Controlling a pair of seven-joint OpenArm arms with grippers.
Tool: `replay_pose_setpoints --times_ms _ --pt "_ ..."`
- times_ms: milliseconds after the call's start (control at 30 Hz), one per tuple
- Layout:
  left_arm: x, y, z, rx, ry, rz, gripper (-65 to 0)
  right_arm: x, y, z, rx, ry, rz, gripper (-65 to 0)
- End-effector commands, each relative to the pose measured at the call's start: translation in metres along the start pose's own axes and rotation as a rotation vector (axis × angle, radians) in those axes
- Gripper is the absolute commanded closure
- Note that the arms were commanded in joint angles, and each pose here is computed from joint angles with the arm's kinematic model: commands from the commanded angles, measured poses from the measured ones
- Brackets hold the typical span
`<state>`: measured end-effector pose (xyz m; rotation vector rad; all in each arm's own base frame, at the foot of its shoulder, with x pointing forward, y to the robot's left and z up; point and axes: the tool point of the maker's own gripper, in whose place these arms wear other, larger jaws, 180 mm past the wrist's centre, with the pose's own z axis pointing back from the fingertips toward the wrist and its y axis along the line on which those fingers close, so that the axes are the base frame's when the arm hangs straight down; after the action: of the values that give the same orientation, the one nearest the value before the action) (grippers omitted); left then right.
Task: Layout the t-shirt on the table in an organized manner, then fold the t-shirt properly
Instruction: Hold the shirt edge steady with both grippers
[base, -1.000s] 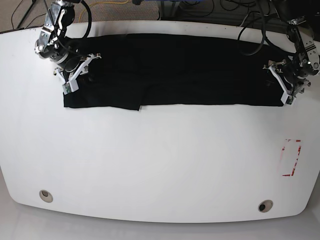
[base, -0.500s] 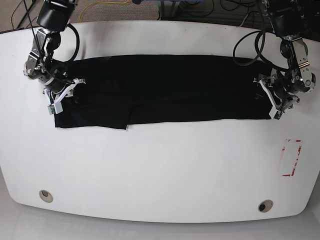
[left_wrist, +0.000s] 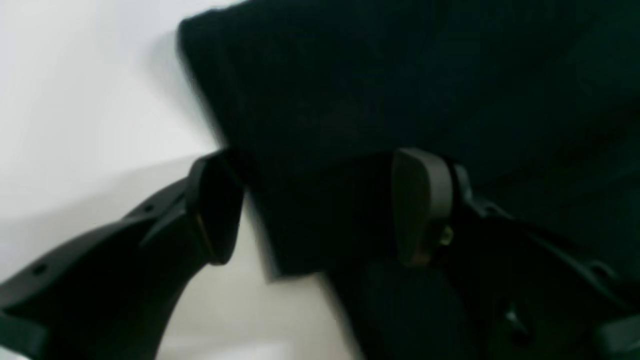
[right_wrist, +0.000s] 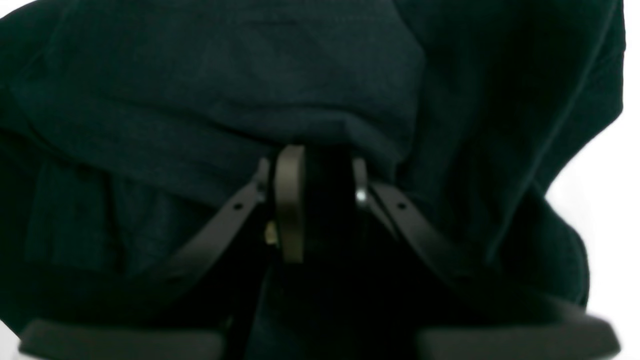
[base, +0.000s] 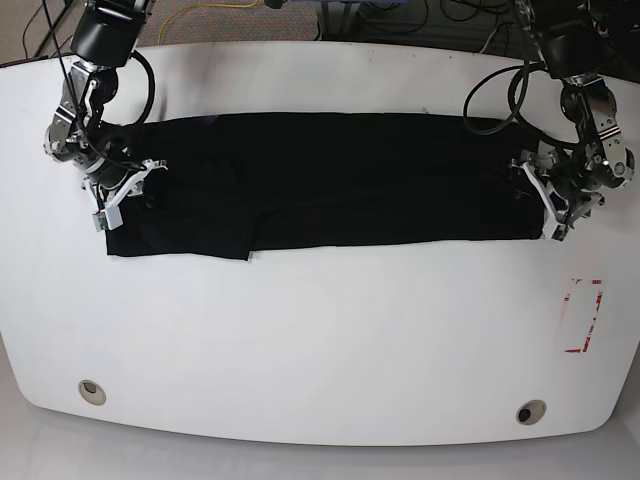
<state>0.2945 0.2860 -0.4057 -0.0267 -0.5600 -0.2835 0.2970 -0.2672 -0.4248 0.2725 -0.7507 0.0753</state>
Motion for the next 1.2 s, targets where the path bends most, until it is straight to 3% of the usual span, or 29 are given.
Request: replay_pose_setpoints --times_ms 0,233,433,800,1167 --pt "0.016 0.018 0.017 0.046 -0.037 0.008 -42.9 -0.007 -0.005 0.000 -0.030 0.064 0.038 -12.4" --pt "0.023 0.022 0.030 -0.010 -0.121 0.133 -43.1 -0.009 0.010 -0.005 0.003 0.082 0.080 -11.9" --pt "0.024 0.017 0.029 -0.071 -0.163 0.197 -50.8 -0.014 0.018 -0.008 0.018 0.083 0.073 -11.9" --pt "-0.007 0.010 0.008 -0.130 -0.085 0.288 -51.2 -0.016 0.021 -0.009 0.022 0.085 0.068 -11.9" --pt "-0.034 -0.001 0.003 -0.149 -0.025 0.299 -50.7 -0.016 0.021 -0.009 0.023 0.084 0.067 -11.9"
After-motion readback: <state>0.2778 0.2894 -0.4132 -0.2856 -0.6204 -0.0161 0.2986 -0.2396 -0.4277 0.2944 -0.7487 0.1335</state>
